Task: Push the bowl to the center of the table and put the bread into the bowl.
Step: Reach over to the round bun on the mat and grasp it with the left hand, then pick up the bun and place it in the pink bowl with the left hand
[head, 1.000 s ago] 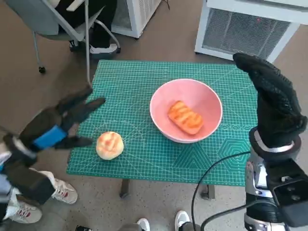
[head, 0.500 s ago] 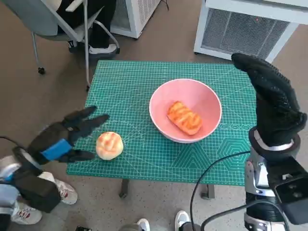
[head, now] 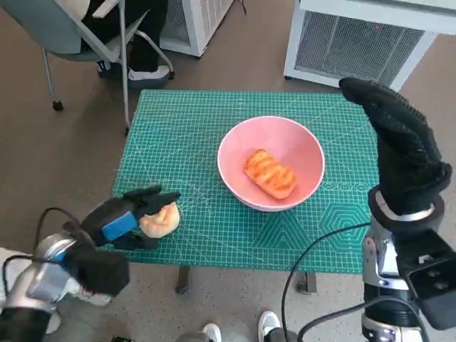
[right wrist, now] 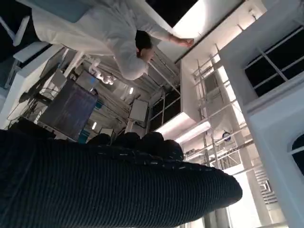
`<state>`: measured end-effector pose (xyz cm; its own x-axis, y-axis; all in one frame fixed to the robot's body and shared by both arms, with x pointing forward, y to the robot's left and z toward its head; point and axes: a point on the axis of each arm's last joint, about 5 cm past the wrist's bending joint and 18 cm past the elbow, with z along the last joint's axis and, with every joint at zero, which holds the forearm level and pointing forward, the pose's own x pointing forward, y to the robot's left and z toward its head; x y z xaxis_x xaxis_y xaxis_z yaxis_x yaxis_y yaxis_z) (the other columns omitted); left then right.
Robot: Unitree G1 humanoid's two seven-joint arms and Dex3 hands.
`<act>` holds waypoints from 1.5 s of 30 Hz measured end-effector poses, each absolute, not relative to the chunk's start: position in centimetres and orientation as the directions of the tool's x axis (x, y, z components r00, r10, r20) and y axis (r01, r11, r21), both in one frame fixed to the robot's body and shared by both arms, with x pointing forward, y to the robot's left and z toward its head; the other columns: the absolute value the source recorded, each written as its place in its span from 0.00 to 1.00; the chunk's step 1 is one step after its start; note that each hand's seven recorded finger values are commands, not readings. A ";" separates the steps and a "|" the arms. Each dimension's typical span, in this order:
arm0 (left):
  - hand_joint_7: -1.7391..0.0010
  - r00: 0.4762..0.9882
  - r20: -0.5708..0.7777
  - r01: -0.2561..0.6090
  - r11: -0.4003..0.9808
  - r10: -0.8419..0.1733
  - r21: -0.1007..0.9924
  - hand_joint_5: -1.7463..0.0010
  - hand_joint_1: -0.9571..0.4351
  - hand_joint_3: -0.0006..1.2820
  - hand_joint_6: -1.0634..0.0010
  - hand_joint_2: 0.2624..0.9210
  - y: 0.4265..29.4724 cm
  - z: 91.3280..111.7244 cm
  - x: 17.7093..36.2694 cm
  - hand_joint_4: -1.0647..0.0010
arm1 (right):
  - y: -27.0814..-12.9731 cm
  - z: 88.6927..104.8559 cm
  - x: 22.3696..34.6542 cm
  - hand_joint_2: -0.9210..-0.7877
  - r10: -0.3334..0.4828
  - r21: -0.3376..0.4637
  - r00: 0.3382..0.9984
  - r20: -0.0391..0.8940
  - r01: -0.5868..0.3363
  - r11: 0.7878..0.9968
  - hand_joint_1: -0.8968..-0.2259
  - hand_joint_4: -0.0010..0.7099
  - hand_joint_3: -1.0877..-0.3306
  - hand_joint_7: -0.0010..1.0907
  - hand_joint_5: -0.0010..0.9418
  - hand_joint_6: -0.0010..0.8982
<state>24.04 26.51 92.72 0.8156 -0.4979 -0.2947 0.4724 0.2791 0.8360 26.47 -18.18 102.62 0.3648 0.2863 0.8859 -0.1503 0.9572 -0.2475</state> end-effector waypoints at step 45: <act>0.32 0.711 0.378 0.031 0.564 -0.593 0.825 0.28 0.69 0.09 0.43 1.00 20.8 102.2 27.2 0.43 | -18.4 103.1 26.6 0.00 0.318 -0.291 0.362 0.877 -0.127 0.948 0.49 0.41 0.46 0.60 0.00 0.00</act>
<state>27.22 20.77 102.20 0.7113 -0.5925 0.3782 0.0309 0.5639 0.8253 26.59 -18.37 103.08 0.3616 0.3176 0.8766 -0.1267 0.9482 -0.2913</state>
